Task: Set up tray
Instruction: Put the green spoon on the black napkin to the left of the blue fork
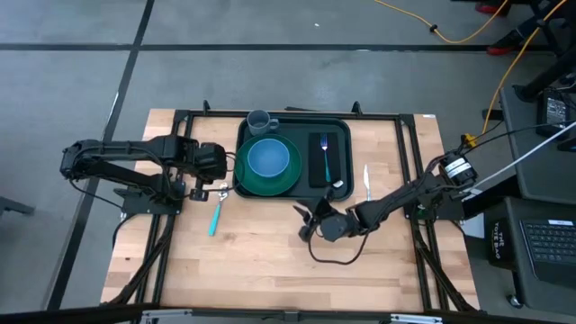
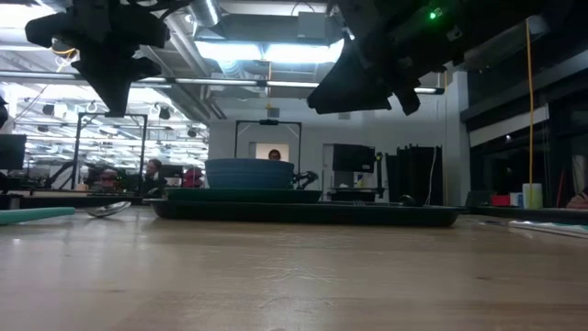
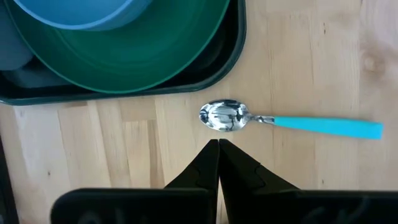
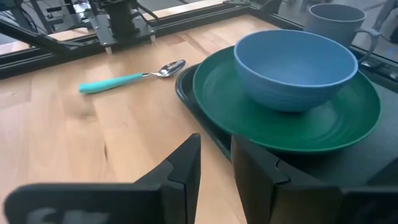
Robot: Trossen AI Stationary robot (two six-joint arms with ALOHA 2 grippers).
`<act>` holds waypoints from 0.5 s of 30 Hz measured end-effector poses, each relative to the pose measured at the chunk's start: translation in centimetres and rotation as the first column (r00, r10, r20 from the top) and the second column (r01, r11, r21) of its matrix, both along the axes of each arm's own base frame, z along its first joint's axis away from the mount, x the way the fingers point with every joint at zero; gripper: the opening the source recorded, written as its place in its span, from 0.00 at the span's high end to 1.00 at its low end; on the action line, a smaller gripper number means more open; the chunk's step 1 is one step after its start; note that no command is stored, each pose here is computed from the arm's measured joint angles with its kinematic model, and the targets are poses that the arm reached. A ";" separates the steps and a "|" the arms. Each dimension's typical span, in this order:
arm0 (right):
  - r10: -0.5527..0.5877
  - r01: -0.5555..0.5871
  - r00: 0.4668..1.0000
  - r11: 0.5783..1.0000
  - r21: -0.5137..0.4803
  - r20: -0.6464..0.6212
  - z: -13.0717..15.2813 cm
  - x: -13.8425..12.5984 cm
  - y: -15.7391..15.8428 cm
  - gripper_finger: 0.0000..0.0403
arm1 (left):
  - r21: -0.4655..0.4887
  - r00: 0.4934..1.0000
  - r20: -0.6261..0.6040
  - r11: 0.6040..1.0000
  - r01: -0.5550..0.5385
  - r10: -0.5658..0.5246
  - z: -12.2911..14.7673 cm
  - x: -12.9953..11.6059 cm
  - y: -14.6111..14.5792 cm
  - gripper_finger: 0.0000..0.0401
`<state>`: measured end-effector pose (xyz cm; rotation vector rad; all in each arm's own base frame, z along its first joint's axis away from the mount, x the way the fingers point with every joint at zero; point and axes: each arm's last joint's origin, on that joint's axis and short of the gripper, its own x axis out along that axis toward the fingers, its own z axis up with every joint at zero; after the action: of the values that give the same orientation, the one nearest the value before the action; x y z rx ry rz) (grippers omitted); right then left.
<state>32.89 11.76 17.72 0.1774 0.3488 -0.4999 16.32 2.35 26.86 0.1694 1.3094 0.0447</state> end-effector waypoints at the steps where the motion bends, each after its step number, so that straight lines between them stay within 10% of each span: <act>1: -0.002 0.002 1.000 1.000 0.000 0.000 0.0 0.0 0.0 0.77 | 0.002 1.000 0.000 1.000 0.000 0.000 0.0 0.0 0.0 0.98; 15: -0.028 0.028 1.000 1.000 -0.004 -0.004 0.0 0.3 -1.0 0.77 | 0.055 0.999 0.037 0.998 -0.015 0.013 0.1 0.4 0.2 0.67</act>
<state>33.20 10.81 17.70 0.1779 0.3502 -0.5287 16.69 2.55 27.00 0.2056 1.2739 0.0961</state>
